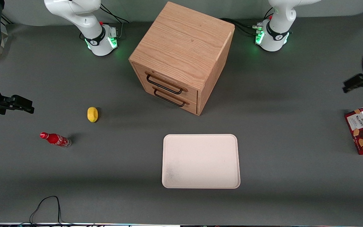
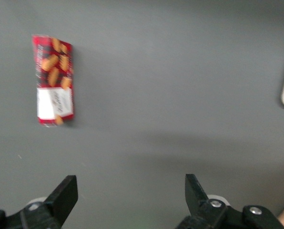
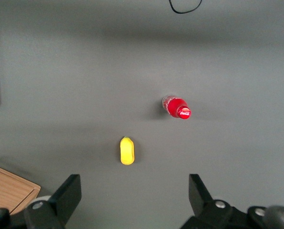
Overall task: Place red cookie box on tray
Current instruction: 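Lower the open left gripper toward the red plaid cookie box, then close the left gripper on the cookie box and lift it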
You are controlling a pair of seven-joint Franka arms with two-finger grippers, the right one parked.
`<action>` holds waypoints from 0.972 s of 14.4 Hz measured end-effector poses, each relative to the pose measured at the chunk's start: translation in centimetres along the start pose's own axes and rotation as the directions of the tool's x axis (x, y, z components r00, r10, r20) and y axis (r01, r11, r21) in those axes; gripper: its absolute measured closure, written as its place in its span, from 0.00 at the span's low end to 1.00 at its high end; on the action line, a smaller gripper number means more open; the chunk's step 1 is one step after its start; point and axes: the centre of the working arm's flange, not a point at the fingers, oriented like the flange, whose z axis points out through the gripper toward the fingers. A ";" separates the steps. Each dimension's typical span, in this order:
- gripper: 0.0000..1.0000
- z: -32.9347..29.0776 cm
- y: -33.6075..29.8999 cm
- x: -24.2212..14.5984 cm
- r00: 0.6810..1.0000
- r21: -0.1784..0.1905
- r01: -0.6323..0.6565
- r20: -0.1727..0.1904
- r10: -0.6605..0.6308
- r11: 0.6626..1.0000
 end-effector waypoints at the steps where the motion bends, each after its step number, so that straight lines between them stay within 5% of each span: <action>1: 0.00 1.8 -3.6 0.6 1.000 0.003 -0.013 -0.013 0.013 1.000; 7: 0.00 14.6 -17.3 3.5 0.992 0.085 -0.106 -0.057 0.111 0.991; 14: 0.01 31.0 -22.1 4.6 0.999 0.004 -0.012 -0.053 0.012 1.000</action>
